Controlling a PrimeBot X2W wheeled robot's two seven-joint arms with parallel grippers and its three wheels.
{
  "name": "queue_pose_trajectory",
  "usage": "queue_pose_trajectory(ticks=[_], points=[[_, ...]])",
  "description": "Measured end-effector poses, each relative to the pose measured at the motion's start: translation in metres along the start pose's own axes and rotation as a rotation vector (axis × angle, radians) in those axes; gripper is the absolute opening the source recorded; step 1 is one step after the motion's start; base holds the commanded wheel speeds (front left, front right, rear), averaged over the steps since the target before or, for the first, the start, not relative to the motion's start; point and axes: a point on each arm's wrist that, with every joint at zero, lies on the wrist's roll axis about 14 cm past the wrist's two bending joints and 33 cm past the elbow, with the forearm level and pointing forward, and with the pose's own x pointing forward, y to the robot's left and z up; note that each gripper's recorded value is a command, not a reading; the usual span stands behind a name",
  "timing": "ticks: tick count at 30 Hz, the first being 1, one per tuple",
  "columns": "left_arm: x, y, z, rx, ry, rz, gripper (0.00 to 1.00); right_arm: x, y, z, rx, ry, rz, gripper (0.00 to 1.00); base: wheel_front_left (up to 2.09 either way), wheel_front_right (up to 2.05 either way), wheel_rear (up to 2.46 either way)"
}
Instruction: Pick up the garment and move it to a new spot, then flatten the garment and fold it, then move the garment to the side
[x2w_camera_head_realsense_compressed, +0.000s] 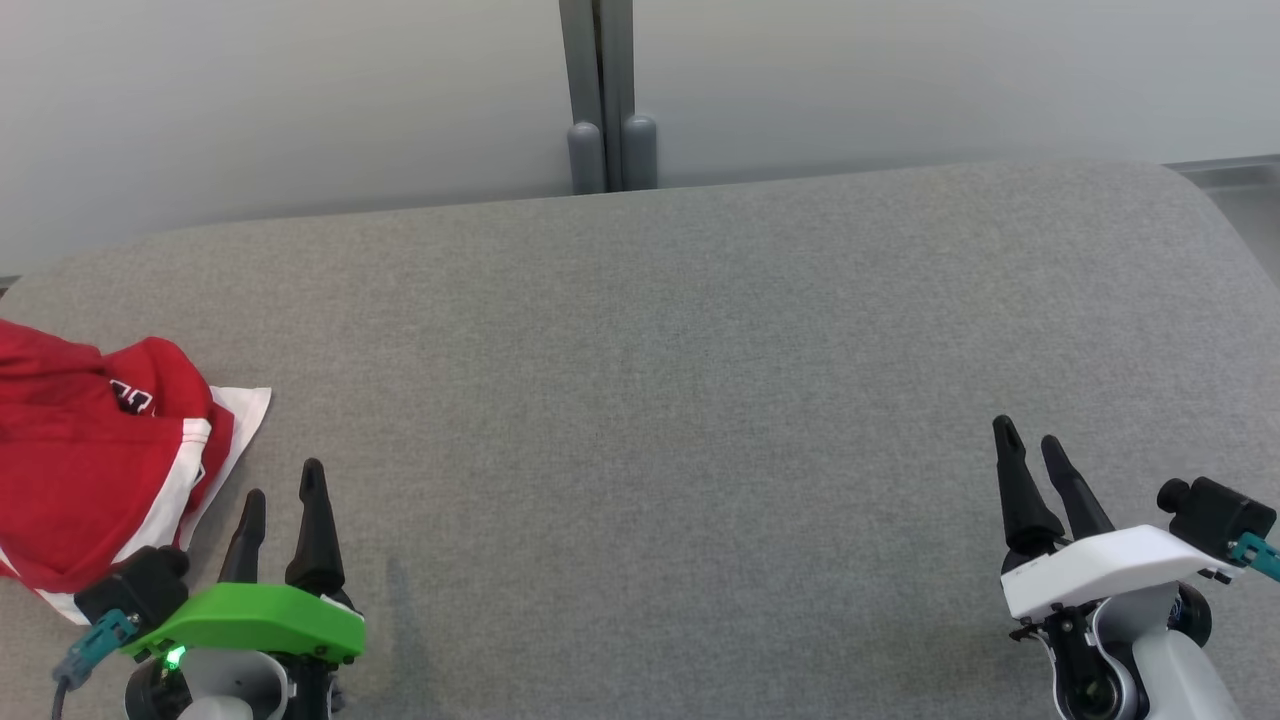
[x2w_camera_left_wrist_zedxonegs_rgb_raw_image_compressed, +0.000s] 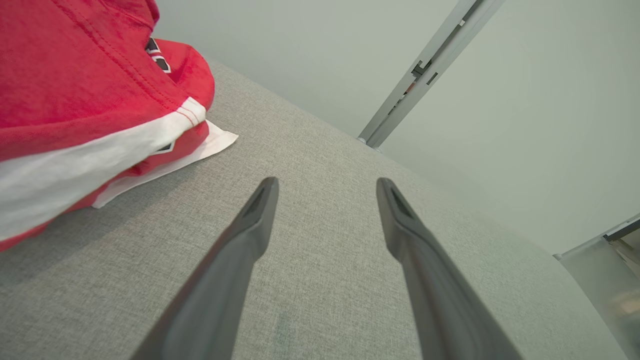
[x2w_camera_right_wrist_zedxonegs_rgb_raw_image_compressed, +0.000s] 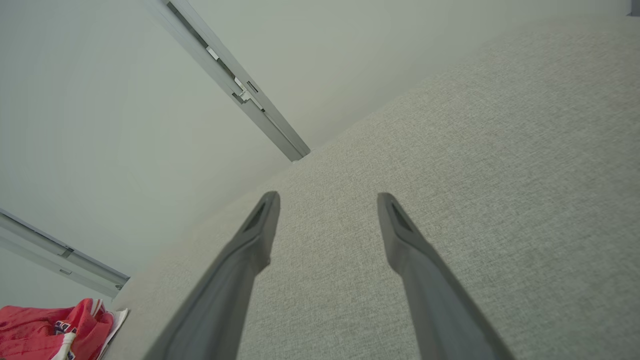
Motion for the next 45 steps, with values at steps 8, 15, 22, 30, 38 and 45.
queue_pose_trajectory(ticks=[8,15,22,30,38,45], points=[[-0.002,0.000,-0.005,0.112,0.011,-0.010,1.00,-0.002,0.002,-0.004,-0.091,0.005,0.012,1.00,0.00,0.00,0.00],[-0.003,0.002,-0.010,0.200,0.025,-0.015,1.00,-0.002,0.004,-0.007,-0.169,0.008,0.025,1.00,0.00,0.00,0.00],[-0.003,0.007,-0.016,0.283,0.041,-0.009,1.00,0.000,0.003,-0.014,-0.246,0.025,0.035,1.00,0.00,0.00,0.00],[-0.003,0.004,-0.019,0.359,0.039,-0.027,1.00,0.005,0.008,-0.014,-0.322,0.018,0.059,1.00,0.00,0.00,0.00],[-0.002,0.004,-0.020,0.421,0.036,-0.038,1.00,0.006,0.009,-0.016,-0.394,0.018,0.073,1.00,0.00,0.00,0.00],[-0.002,0.001,-0.017,0.475,0.016,-0.053,1.00,0.005,0.009,-0.016,-0.446,0.015,0.079,1.00,0.00,0.00,0.00]])
